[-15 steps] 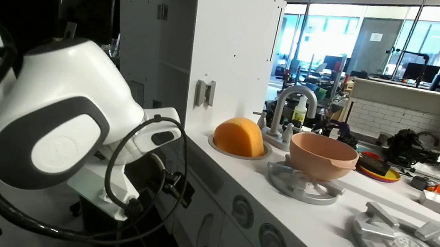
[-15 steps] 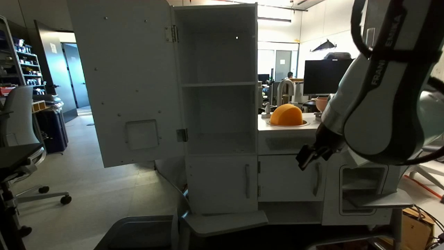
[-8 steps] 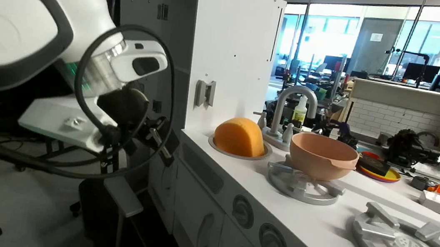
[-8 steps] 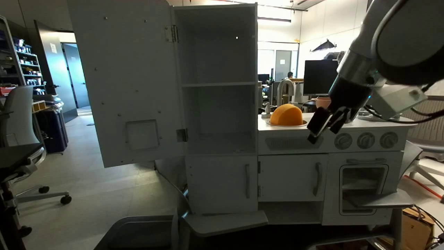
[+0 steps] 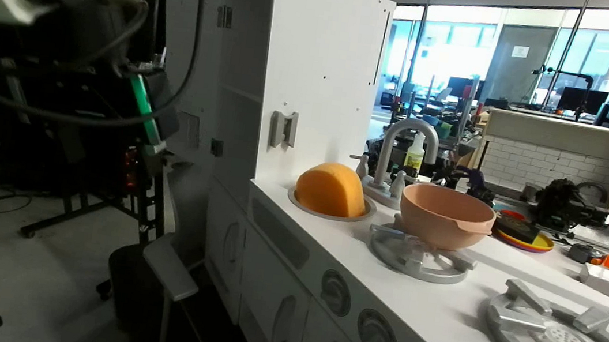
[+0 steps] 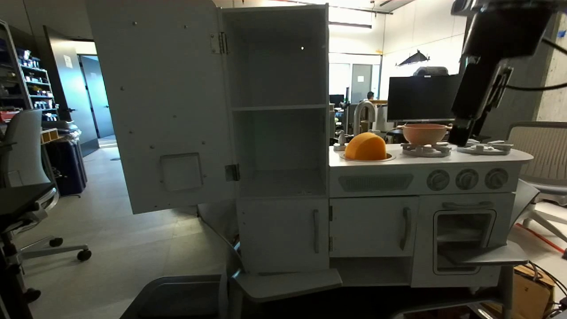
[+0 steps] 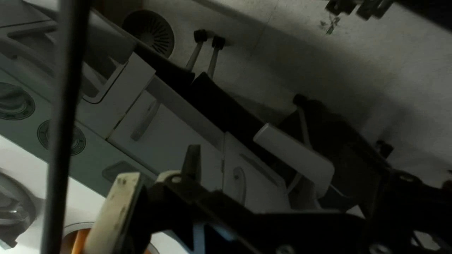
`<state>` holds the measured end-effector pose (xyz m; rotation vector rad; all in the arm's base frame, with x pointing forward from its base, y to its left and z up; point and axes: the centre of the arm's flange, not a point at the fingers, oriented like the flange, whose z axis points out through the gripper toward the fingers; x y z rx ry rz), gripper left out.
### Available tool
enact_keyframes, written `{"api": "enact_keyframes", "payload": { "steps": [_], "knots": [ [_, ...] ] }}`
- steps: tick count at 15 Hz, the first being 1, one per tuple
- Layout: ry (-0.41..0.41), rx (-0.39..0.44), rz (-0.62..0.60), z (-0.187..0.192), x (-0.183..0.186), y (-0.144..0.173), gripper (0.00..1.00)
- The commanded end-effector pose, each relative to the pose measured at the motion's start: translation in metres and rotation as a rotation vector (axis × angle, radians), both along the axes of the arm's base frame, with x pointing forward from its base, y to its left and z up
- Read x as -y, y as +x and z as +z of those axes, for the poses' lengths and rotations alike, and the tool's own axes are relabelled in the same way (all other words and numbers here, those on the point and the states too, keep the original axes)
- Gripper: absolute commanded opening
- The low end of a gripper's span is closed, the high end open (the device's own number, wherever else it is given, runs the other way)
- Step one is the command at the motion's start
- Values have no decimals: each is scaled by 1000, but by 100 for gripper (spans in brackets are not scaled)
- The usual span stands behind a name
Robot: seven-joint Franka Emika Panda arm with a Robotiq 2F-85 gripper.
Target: Put the blue and yellow objects into the bottom cabinet.
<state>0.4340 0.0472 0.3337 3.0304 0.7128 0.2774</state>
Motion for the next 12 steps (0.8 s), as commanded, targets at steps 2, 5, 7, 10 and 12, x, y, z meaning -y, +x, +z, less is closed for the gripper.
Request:
{"api": "enact_keyframes", "payload": {
  "steps": [2, 5, 7, 10, 12],
  "knots": [
    [35, -111, 40, 98, 6, -46, 100],
    [42, -172, 16, 144, 6, -76, 100],
    [44, -225, -15, 173, 20, -104, 100],
    [6, -306, -62, 185, 22, -131, 100],
    [-3, -334, -105, 199, 9, -138, 100]
  ]
}}
